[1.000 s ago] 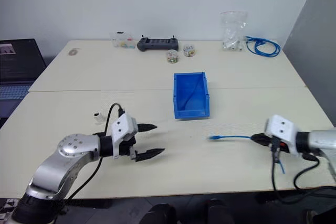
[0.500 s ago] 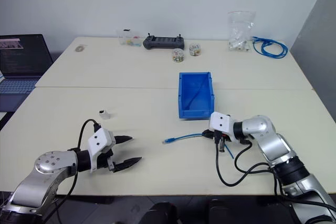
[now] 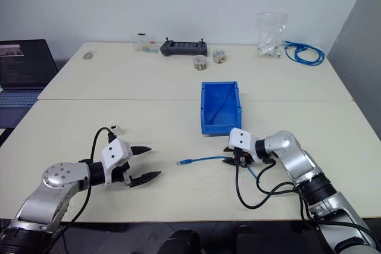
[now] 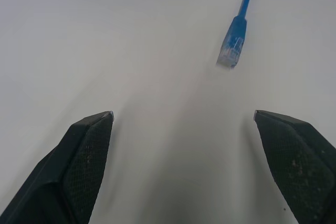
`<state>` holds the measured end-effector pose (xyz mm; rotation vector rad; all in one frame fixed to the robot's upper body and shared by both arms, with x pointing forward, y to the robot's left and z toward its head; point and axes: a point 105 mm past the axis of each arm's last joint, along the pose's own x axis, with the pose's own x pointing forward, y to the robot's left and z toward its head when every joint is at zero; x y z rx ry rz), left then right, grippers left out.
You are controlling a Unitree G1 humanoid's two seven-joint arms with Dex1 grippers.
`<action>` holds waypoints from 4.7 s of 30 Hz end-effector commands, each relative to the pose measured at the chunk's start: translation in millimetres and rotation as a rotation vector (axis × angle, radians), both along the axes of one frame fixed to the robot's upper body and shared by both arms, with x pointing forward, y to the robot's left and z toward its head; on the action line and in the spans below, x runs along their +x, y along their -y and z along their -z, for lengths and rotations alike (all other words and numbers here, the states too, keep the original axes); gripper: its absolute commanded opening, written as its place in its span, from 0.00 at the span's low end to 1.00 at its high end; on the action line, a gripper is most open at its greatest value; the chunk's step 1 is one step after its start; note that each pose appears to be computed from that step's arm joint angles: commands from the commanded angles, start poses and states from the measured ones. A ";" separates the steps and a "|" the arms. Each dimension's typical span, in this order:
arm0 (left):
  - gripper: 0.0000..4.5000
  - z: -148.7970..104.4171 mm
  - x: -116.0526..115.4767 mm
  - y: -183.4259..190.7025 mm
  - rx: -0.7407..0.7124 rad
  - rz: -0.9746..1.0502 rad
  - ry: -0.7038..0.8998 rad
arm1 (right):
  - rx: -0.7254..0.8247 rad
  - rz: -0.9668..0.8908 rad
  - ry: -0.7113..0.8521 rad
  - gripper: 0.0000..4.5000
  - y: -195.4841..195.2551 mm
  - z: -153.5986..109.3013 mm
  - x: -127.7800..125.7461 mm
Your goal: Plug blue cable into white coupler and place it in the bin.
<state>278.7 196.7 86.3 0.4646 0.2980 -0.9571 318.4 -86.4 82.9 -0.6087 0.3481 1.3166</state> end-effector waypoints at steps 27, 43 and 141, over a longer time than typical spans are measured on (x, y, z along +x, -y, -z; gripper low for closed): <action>0.76 36.1 20.2 35.8 0.218 0.202 0.008 | 0.191 0.081 -0.042 0.92 15.3 -50.2 -62.9; 0.05 44.0 20.0 28.2 0.291 0.167 -0.014 | 0.210 0.106 -0.048 0.92 18.3 -60.5 -73.0; 0.41 -109.6 5.2 115.1 -0.606 0.288 -0.284 | 0.905 0.177 -0.464 0.04 -29.0 -119.6 -71.8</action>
